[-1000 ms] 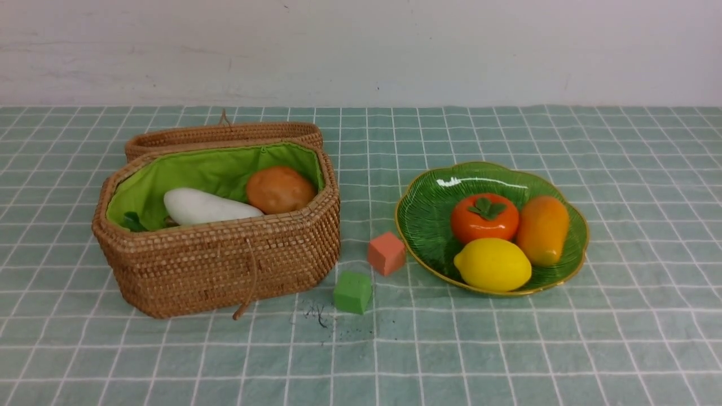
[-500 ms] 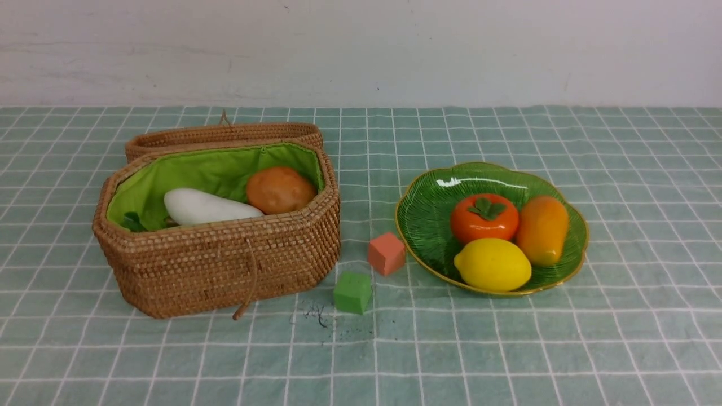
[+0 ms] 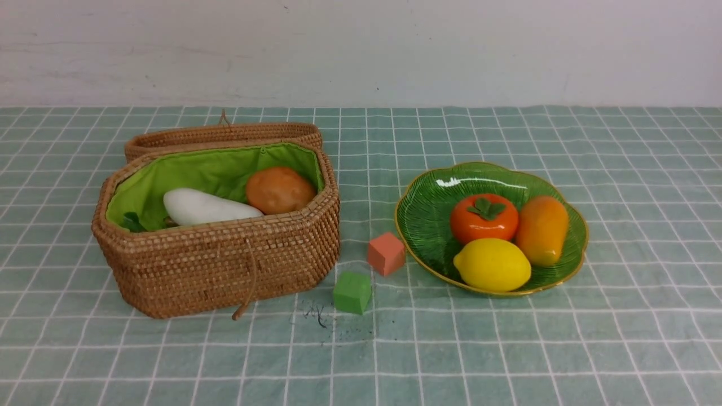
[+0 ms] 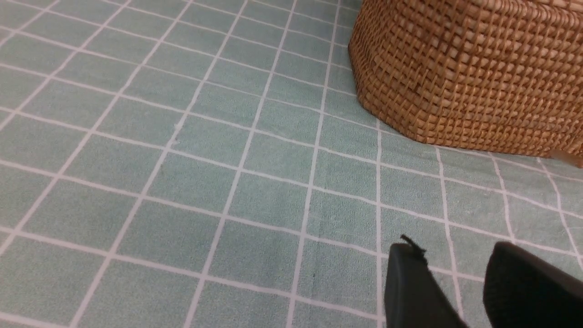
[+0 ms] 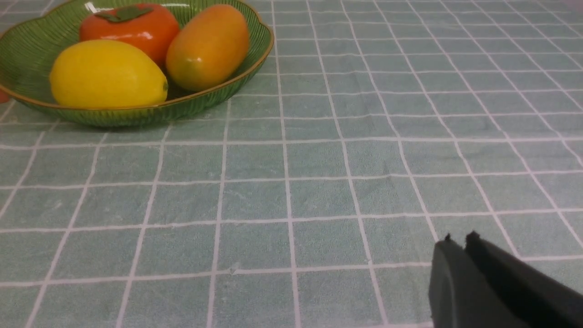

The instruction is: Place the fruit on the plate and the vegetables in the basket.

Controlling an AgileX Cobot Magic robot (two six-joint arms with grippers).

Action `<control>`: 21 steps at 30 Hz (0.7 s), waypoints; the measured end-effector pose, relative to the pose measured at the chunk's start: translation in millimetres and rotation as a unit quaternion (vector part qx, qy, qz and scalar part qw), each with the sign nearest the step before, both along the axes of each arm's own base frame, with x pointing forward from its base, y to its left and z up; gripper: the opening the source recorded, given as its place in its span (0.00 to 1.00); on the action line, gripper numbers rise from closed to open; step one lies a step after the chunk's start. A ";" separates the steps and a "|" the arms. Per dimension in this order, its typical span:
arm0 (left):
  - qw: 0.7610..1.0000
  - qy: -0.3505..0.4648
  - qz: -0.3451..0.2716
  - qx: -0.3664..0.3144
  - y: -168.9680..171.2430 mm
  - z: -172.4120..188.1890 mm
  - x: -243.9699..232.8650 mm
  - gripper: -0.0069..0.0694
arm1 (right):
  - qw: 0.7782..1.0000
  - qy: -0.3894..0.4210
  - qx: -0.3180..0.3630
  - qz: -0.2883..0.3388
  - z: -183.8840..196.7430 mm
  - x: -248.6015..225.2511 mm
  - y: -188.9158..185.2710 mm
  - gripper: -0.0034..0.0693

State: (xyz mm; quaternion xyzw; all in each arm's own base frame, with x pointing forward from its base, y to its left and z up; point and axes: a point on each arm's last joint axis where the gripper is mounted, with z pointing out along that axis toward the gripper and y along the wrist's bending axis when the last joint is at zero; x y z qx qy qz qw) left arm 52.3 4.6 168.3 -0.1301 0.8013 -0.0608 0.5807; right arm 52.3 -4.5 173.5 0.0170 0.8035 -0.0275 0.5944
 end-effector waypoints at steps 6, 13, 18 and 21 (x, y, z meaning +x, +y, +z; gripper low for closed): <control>1.000 0.000 0.000 0.000 0.0 0.0 0.0 0.40 | 1.000 0.000 0.000 0.000 0.1 0.0 0.0 0.11; 1.000 0.000 0.000 0.000 0.0 0.0 0.0 0.40 | 1.000 0.000 0.000 0.000 0.1 0.0 0.0 0.11; 1.000 0.000 0.000 0.000 0.0 0.0 0.0 0.40 | 1.000 0.000 0.000 0.000 0.1 0.0 0.0 0.12; 1.000 0.000 0.000 0.000 0.0 0.0 0.0 0.40 | 1.000 0.000 0.000 0.000 0.1 0.0 0.0 0.13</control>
